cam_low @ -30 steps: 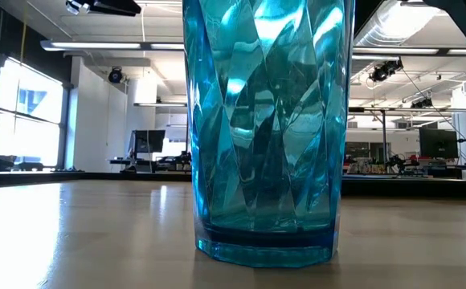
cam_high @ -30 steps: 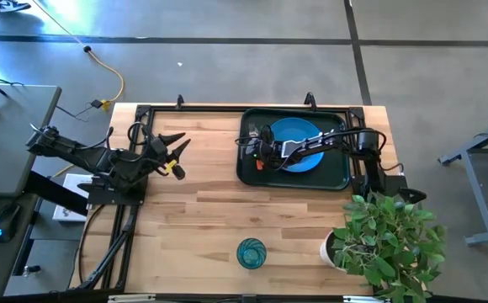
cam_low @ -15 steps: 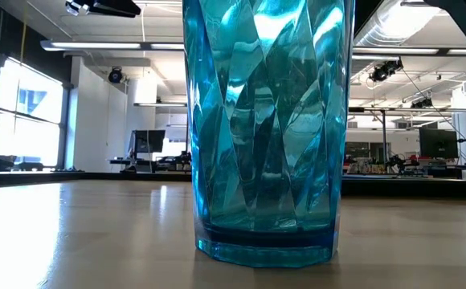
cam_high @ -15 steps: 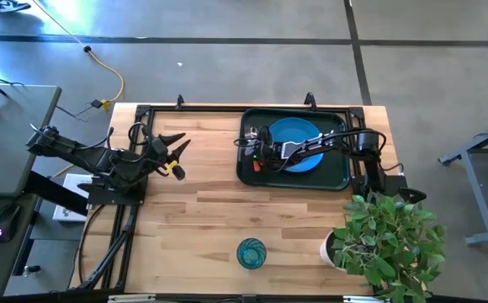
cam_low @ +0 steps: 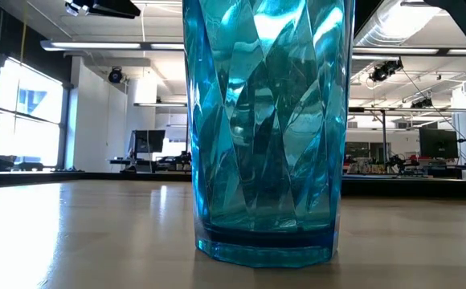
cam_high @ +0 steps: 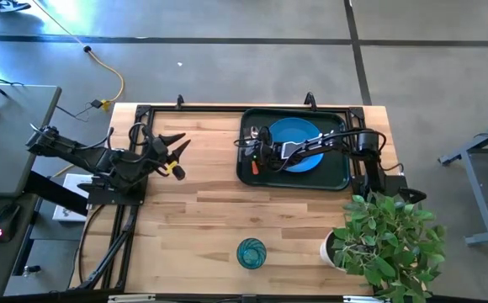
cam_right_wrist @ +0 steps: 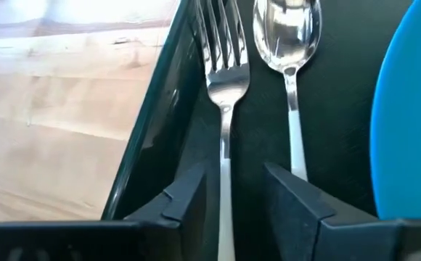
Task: Pick and place plate/cup/fork/spoon on tray
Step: Put the blue cup on the green serving tray to the right of the blue plate
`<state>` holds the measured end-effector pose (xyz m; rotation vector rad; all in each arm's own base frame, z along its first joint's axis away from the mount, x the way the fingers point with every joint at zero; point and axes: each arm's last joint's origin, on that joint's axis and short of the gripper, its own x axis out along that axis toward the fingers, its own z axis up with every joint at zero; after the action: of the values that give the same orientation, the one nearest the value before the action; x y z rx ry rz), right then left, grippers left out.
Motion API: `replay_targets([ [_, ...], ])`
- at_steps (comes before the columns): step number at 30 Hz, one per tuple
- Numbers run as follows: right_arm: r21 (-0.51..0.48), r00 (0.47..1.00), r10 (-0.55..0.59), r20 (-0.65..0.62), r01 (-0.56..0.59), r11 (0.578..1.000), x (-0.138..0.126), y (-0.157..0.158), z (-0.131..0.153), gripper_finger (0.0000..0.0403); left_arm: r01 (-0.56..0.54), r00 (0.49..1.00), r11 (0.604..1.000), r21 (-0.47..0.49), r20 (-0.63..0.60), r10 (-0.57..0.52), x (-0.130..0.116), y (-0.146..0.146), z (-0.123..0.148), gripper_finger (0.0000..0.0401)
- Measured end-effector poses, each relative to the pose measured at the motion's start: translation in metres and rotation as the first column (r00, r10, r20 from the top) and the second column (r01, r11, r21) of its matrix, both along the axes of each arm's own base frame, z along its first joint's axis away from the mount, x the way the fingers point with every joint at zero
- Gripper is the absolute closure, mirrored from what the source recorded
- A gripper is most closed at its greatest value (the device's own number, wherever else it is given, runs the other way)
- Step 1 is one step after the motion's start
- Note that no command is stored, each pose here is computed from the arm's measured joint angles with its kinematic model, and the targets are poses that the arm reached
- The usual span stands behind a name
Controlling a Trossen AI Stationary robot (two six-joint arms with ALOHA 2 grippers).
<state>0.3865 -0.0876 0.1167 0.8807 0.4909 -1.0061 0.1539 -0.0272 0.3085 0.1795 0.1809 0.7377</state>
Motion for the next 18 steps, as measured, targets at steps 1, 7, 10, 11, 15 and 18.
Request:
replay_targets([
  [1, -0.009, 1.000, 0.002, -0.004, -0.002, 1.000, 0.000, 0.001, 0.000, 0.0274, 0.000, 1.000, 1.000, 0.003, -0.008, 0.000, 0.000, 0.000, -0.001, 0.0298],
  [7, -0.069, 0.998, 0.068, 0.001, -0.068, 0.995, 0.002, 0.016, 0.017, 0.0272, 0.000, 1.000, 1.000, 0.008, -0.022, 0.000, 0.000, 0.000, -0.002, 0.0298],
  [10, -0.104, 0.990, 0.137, 0.012, -0.136, 0.985, 0.001, 0.027, 0.038, 0.0272, 0.000, 1.000, 1.000, 0.008, -0.021, 0.000, 0.000, 0.000, -0.002, 0.0298],
  [11, -0.121, 0.985, 0.170, 0.015, -0.166, 0.979, 0.000, 0.030, 0.047, 0.0272, 0.000, 1.000, 1.000, 0.007, -0.021, 0.000, -0.001, 0.000, -0.002, 0.0298],
  [15, -0.174, 0.937, 0.350, -0.003, -0.345, 0.922, -0.008, 0.047, 0.081, 0.0272, 0.002, 1.000, 1.000, 0.019, -0.031, -0.002, -0.001, 0.000, -0.002, 0.0298],
  [18, -0.196, 0.876, 0.481, 0.005, -0.471, 0.860, -0.016, 0.061, 0.106, 0.0272, 0.003, 1.000, 1.000, 0.021, -0.031, -0.002, -0.001, 0.000, -0.001, 0.0298],
])
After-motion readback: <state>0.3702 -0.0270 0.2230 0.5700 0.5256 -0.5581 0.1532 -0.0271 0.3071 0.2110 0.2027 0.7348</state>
